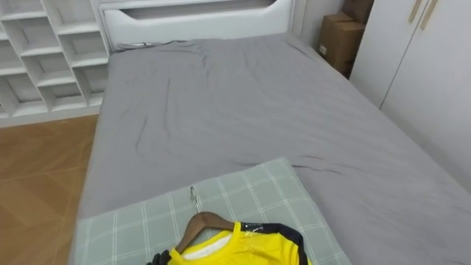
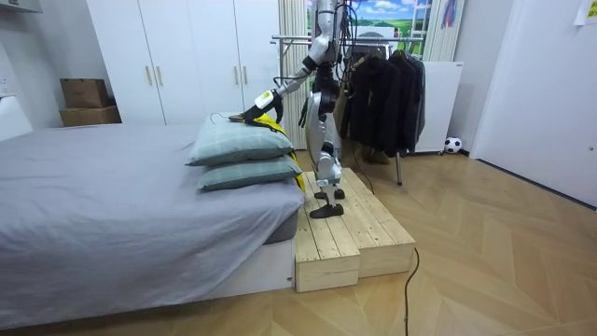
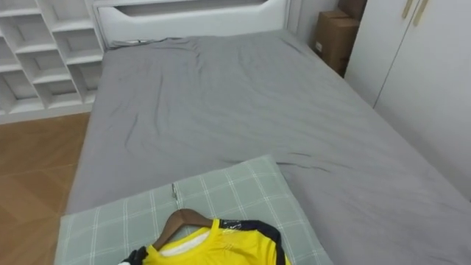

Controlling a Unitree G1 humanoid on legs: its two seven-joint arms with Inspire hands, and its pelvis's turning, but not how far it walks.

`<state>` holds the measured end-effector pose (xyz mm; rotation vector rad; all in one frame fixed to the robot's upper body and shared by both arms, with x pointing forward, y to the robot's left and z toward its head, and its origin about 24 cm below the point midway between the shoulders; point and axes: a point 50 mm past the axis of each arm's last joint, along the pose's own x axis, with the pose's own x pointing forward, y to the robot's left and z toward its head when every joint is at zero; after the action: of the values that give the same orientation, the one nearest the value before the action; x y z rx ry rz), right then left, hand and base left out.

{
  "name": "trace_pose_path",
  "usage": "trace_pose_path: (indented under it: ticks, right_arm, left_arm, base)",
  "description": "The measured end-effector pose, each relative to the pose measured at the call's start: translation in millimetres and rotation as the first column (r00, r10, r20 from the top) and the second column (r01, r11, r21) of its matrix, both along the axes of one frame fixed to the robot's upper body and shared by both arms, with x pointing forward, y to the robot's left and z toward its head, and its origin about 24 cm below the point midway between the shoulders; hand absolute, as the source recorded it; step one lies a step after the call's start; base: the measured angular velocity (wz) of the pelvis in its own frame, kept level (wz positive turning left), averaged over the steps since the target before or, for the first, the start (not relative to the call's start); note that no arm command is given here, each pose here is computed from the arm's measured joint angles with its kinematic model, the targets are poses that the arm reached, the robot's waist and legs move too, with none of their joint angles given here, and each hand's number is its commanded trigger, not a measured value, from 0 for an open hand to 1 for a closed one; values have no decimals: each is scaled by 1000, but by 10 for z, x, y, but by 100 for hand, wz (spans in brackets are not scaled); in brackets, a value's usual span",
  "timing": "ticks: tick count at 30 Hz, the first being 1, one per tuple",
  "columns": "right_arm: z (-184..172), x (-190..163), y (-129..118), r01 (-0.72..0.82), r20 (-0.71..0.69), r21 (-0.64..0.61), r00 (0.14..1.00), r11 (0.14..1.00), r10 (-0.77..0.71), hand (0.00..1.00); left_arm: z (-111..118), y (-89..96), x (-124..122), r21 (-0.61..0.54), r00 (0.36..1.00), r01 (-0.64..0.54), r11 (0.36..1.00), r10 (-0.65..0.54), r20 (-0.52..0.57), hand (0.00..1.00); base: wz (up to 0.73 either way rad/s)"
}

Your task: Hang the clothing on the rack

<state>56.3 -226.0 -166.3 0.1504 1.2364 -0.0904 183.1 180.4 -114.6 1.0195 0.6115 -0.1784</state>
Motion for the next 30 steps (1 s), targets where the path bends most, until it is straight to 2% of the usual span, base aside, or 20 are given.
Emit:
trace_pose_path:
  ticks: [8, 11, 25, 30]
  right_arm:
    - [-3, 114, 21, -36, -10, 0, 999, 999, 36, 0]
    - [-3, 137, 23, -42, -13, -1, 999, 999, 42, 0]
    - [3, 168, 26, -23, 5, 3, 1000, 1000, 23, 0]
    - [5, 179, 28, -26, 9, 2, 1000, 1000, 26, 0]
  left_arm:
    - [191, -41, 364, -17, 993, -6, 1000, 8, 115, 0]
    - [217, -39, 461, -33, 992, -27, 999, 31, 123, 0]
    - [409, -17, 747, -50, 980, -33, 998, 43, 197, 0]
    - [448, 60, 782, -31, 977, -38, 999, 43, 209, 0]
  base:
    - [-2]
    - [0]
    - [0]
    - [-1]
